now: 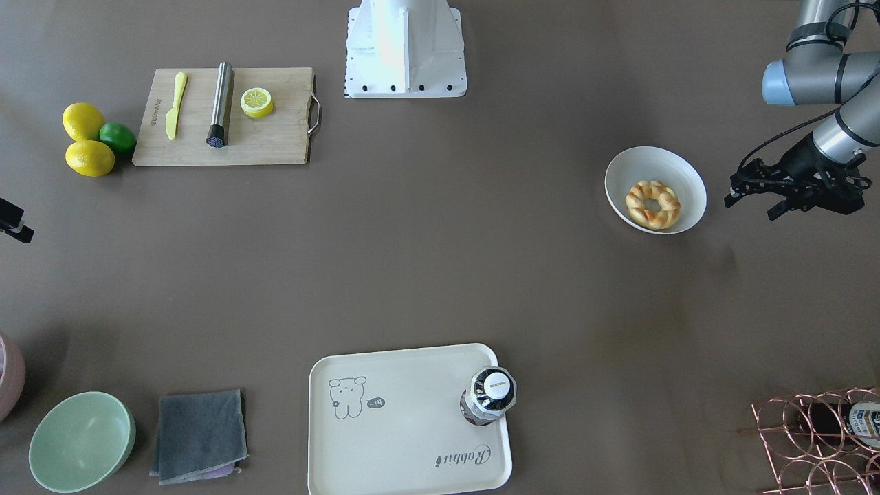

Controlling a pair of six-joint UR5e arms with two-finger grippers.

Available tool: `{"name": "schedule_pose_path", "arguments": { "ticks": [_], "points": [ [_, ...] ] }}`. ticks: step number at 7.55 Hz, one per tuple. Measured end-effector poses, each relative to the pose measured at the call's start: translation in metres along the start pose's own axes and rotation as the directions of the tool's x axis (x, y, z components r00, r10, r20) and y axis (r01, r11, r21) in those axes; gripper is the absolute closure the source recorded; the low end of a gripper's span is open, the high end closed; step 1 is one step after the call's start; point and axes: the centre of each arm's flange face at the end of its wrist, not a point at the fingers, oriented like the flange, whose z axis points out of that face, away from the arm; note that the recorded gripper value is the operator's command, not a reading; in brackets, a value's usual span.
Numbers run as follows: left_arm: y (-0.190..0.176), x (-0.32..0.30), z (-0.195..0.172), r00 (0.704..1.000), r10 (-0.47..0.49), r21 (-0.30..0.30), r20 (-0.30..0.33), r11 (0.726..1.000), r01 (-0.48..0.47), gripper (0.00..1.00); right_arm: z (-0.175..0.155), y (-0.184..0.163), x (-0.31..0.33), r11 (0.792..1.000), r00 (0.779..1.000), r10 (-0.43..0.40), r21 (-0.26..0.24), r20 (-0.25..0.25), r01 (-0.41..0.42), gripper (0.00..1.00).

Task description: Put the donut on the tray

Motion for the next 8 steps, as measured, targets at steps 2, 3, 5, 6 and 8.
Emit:
{"name": "schedule_pose_path", "arguments": {
  "ticks": [2,3,5,6,8],
  "points": [
    [0.008,-0.002,0.011,1.000,-0.011,-0.003,-0.017,1.000,0.011,0.25,0.015,0.007,-0.042,1.000,0.999,0.019,0.002,0.041,-0.019,0.00],
    [0.014,0.006,0.018,0.999,-0.012,-0.007,-0.036,1.000,0.012,0.31,0.016,0.008,-0.054,1.000,0.998,0.023,0.003,0.052,-0.023,0.00],
    [0.029,0.023,0.039,0.996,-0.011,-0.023,-0.087,1.000,0.009,0.51,0.017,0.010,-0.065,1.000,0.998,0.022,0.002,0.060,-0.023,0.00],
    [0.037,0.019,0.048,0.995,-0.007,-0.024,-0.101,1.000,0.004,0.64,0.017,0.010,-0.066,1.000,0.998,0.022,0.001,0.061,-0.022,0.00],
    [0.042,0.015,0.052,0.993,0.000,-0.021,-0.117,1.000,-0.002,0.89,0.017,0.010,-0.067,1.000,0.998,0.020,0.000,0.062,-0.020,0.00]
  ]
}}
